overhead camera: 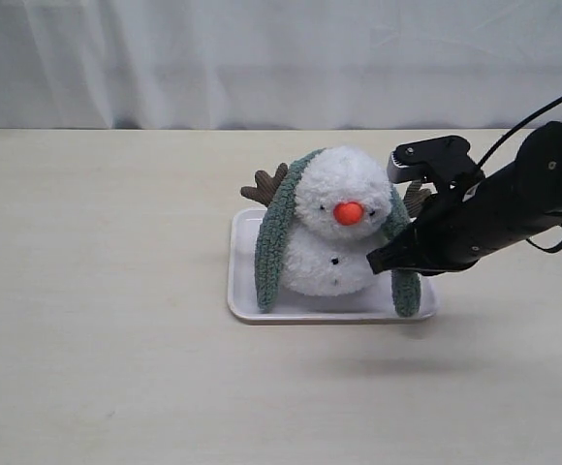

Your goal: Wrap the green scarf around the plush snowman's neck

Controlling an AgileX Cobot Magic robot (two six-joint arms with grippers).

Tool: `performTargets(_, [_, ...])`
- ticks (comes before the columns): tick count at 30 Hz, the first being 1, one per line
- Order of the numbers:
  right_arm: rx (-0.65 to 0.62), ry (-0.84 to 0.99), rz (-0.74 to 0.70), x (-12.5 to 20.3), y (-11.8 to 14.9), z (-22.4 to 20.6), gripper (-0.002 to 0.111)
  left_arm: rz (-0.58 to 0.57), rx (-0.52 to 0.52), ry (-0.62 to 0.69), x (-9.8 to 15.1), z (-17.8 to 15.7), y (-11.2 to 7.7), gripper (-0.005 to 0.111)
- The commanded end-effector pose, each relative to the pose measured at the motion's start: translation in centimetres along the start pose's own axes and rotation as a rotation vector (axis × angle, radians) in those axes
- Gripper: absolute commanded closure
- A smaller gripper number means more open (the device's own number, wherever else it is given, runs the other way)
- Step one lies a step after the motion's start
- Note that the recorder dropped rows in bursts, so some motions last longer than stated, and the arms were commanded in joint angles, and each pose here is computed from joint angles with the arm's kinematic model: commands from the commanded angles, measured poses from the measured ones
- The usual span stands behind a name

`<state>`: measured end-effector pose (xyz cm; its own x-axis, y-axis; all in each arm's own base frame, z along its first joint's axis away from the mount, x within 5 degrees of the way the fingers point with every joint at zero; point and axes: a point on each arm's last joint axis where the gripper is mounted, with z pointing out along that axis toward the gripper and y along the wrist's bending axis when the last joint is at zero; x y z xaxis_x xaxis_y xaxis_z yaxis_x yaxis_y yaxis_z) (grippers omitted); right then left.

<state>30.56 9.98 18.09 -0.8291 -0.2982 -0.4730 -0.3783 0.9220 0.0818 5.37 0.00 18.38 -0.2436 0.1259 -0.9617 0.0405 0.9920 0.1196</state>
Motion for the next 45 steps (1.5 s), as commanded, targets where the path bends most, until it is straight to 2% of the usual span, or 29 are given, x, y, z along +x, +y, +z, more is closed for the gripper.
performTargets(1, [-0.039, 0.025, 0.000, 0.3, 0.4, -0.2, 0.091, -0.005, 0.000, -0.010, 0.0, 0.0, 0.0, 0.107])
performTargets(7, [-0.057, 0.068, 0.000, 0.6, 0.6, -0.2, 0.071, -0.005, 0.000, -0.010, 0.0, 0.0, 0.0, 0.107])
performTargets(17, [-0.067, 0.065, -0.009, 0.6, 0.8, -1.4, 0.050, -0.005, 0.000, -0.010, 0.0, 0.0, 0.0, 0.107])
performTargets(25, [-0.075, -0.046, -0.014, 0.0, 1.5, -5.9, 0.049, -0.005, 0.000, -0.010, 0.0, 0.0, 0.0, 0.107])
performTargets(29, [-0.123, -0.107, 0.002, -0.1, 2.2, -8.2, 0.049, -0.005, 0.000, -0.010, 0.0, 0.0, 0.0, 0.107])
performTargets(33, [-0.188, -0.141, -0.058, -0.1, 4.4, -9.4, 0.049, -0.005, 0.000, -0.010, 0.0, 0.0, 0.0, 0.107])
performTargets(39, [-0.276, -0.153, -0.154, 0.2, 10.0, -8.8, 0.049, -0.005, 0.000, -0.010, 0.0, 0.0, 0.0, 0.107])
performTargets(45, [-0.246, -0.160, -0.123, 0.3, 13.3, -5.3, 0.049, -0.005, 0.000, -0.010, 0.0, 0.0, 0.0, 0.107])
